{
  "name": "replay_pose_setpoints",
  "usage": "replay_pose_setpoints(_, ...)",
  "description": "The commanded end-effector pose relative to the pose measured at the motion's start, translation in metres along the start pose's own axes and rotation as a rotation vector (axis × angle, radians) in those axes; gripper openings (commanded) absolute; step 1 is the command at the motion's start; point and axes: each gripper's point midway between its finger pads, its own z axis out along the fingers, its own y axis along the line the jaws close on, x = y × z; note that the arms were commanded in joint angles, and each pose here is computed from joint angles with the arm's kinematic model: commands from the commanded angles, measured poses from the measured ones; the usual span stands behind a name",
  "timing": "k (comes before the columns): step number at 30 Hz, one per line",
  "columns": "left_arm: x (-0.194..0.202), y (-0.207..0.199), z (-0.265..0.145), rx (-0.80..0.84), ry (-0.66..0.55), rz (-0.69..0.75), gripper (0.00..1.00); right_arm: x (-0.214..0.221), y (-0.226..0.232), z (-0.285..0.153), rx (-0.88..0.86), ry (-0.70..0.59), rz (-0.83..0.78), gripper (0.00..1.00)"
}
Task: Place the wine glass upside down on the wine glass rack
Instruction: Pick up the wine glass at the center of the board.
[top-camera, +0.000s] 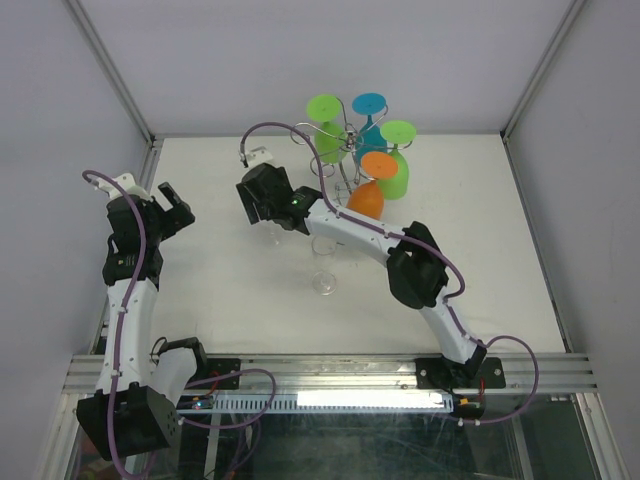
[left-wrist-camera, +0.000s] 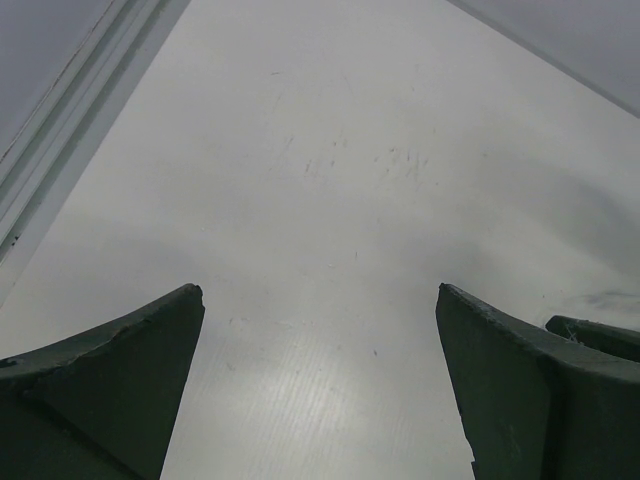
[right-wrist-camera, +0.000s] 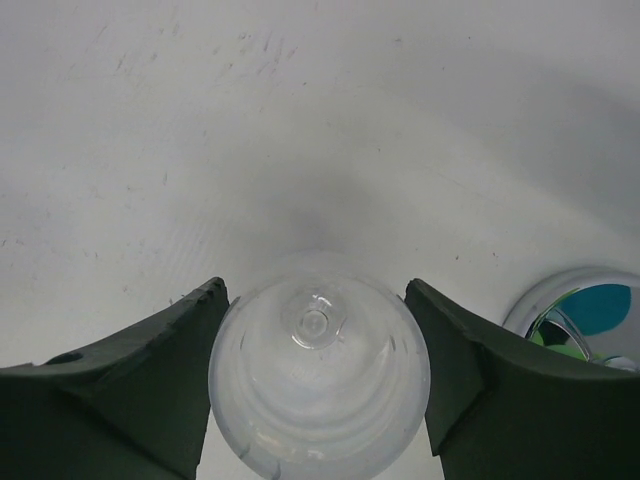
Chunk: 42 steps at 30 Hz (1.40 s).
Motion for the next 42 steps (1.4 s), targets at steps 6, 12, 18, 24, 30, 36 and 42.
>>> replay_pose_setpoints(6, -0.016, -0.011, -0.004, 0.070, -0.067, 0.000, 0.99, -0.022, 0.004, -0.006, -0.042, -0.074, 0.002, 0.48)
replay_pose_setpoints(12, -0.014, -0.017, -0.003, 0.103, -0.061, -0.013, 0.99, -0.031, 0.004, -0.015, -0.053, -0.096, -0.005, 0.39)
replay_pose_setpoints(18, -0.014, -0.024, -0.002, 0.139, -0.061, -0.029, 0.99, -0.047, 0.013, -0.035, -0.079, -0.148, -0.039, 0.32)
replay_pose_setpoints(24, -0.017, -0.026, -0.005, 0.150, -0.076, -0.032, 0.99, -0.059, 0.033, -0.059, -0.111, -0.205, -0.089, 0.28)
replay_pose_setpoints(30, -0.017, -0.028, -0.007, 0.162, -0.085, -0.035, 0.99, -0.071, 0.043, -0.081, -0.132, -0.251, -0.117, 0.27)
replay_pose_setpoints(36, -0.021, -0.038, -0.011, 0.218, -0.103, -0.034, 0.99, -0.092, 0.055, -0.117, -0.169, -0.316, -0.142, 0.27)
replay_pose_setpoints(42, -0.021, -0.059, -0.019, 0.342, -0.093, -0.025, 0.99, -0.116, 0.050, -0.149, -0.167, -0.387, -0.141, 0.26)
